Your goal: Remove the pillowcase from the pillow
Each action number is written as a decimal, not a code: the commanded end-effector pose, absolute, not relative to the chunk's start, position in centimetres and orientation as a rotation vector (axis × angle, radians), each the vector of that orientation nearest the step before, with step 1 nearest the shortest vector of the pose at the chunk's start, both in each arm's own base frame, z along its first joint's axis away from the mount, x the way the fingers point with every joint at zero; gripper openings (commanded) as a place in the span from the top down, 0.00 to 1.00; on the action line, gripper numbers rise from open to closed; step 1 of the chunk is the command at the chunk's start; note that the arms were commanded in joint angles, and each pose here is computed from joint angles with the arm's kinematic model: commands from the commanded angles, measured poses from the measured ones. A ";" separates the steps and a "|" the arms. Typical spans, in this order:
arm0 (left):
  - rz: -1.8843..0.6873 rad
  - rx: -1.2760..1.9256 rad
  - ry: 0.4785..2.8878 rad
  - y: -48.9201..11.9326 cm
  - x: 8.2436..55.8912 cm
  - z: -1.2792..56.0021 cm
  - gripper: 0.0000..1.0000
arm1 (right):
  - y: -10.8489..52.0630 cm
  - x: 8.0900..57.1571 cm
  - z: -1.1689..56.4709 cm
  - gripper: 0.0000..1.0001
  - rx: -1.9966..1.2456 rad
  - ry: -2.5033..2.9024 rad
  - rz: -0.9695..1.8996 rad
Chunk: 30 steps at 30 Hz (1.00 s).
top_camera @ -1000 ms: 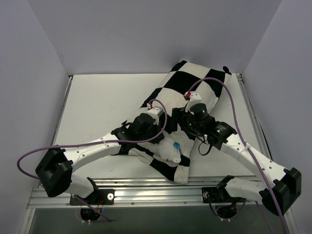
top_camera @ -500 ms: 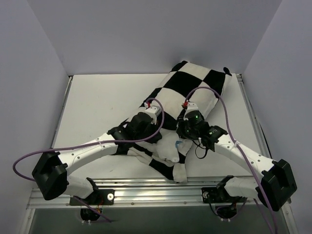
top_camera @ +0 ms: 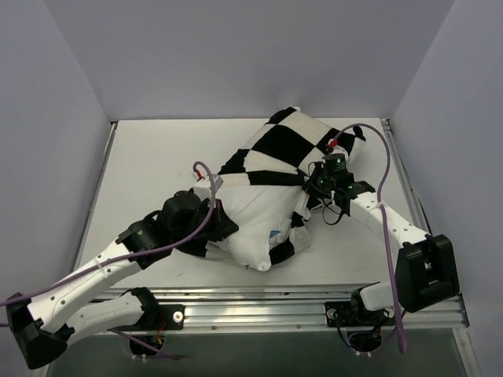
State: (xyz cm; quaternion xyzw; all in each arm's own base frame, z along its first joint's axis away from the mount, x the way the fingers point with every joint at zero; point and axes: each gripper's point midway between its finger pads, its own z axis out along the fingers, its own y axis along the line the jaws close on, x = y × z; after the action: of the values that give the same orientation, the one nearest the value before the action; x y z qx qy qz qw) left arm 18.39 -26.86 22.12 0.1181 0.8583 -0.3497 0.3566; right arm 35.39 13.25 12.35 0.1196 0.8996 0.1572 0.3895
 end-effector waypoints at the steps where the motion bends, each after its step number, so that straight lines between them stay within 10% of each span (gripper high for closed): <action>1: -1.015 0.342 2.315 -23.3 12.6 23.0 0.98 | 3.6 39.3 11.2 1.00 0.622 2.172 0.067; 10: -1.150 0.328 2.353 -23.7 10.4 20.6 0.97 | 8.5 41.7 11.4 0.99 0.418 2.254 0.314; 15: -1.109 0.403 2.254 -25.9 13.4 23.1 0.14 | 11.9 38.8 14.0 0.49 0.264 2.284 0.373; 17: -0.987 0.384 2.217 -25.7 15.7 25.8 0.06 | 12.1 37.5 15.8 0.37 0.241 2.263 0.393; 23: -0.704 0.307 2.115 -23.2 22.7 30.0 0.02 | 11.7 34.2 17.8 0.25 0.221 2.243 0.410; 30: -0.676 0.163 2.328 -21.4 25.7 20.5 0.08 | 14.8 33.7 16.2 0.26 0.118 2.285 0.569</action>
State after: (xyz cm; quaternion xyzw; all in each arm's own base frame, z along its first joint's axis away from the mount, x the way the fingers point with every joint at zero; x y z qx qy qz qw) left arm 26.19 -21.32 26.13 0.0626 0.8708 -0.2653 0.4092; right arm 34.40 13.22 18.68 0.0751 0.8817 0.2040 0.4187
